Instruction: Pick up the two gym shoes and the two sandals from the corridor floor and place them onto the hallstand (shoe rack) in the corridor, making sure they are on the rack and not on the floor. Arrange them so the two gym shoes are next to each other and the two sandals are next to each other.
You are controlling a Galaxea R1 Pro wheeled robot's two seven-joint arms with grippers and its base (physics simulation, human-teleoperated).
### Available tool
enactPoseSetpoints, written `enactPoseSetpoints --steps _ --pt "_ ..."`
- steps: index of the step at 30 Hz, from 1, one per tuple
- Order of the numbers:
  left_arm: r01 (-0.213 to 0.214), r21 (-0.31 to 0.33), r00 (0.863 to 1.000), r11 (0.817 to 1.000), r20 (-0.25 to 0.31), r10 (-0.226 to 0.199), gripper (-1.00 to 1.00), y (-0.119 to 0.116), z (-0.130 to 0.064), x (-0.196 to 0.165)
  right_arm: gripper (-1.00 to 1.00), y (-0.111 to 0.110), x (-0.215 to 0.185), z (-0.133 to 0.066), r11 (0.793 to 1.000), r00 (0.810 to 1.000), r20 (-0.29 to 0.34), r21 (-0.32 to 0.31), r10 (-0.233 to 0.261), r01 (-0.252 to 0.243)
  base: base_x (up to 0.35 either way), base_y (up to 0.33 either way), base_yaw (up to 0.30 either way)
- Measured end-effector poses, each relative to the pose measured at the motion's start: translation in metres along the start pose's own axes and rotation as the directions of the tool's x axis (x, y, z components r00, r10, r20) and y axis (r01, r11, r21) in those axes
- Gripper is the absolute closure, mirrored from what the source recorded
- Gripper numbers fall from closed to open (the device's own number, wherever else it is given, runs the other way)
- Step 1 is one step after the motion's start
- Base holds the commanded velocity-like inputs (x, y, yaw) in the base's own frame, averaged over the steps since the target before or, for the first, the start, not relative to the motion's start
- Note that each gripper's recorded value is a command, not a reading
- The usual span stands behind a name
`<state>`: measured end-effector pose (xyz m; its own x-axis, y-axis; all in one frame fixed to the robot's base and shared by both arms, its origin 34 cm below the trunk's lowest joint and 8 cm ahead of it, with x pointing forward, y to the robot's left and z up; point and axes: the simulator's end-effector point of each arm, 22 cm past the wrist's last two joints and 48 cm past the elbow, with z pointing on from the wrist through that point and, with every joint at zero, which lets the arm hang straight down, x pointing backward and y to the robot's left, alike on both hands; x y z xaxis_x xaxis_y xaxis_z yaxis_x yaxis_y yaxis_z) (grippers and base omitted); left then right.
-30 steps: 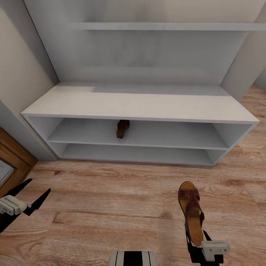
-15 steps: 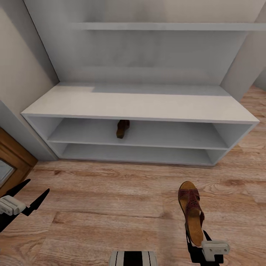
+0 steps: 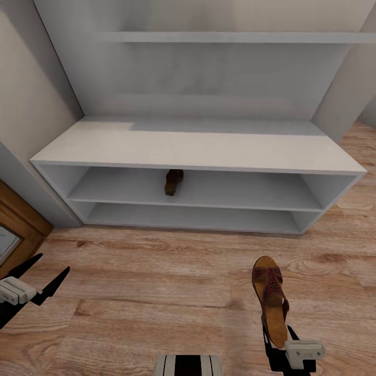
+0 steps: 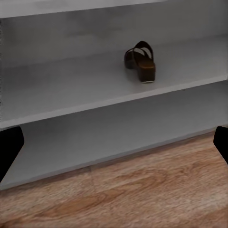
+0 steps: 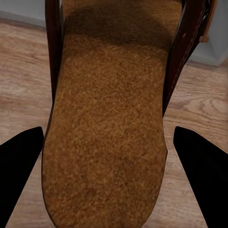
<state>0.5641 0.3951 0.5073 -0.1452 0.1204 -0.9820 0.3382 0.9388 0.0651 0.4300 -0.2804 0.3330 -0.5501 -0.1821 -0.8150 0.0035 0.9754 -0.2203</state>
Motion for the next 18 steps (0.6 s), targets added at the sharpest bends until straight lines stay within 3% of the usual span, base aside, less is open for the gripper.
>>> enactPoseSetpoints --steps 11,18 --pt "0.002 -0.002 1.0 1.0 -0.001 -0.002 -1.0 0.0004 -0.0003 0.0008 1.0 0.0001 -0.0002 0.0001 1.0 1.0 0.0 0.0 0.0 0.0 -0.038 0.15 0.0" --pt "0.002 -0.001 1.0 1.0 -0.001 -0.002 -1.0 -0.0001 -0.0004 0.0013 1.0 -0.0001 0.0001 0.0001 1.0 1.0 0.0 0.0 0.0 0.0 -0.015 0.062 0.0"
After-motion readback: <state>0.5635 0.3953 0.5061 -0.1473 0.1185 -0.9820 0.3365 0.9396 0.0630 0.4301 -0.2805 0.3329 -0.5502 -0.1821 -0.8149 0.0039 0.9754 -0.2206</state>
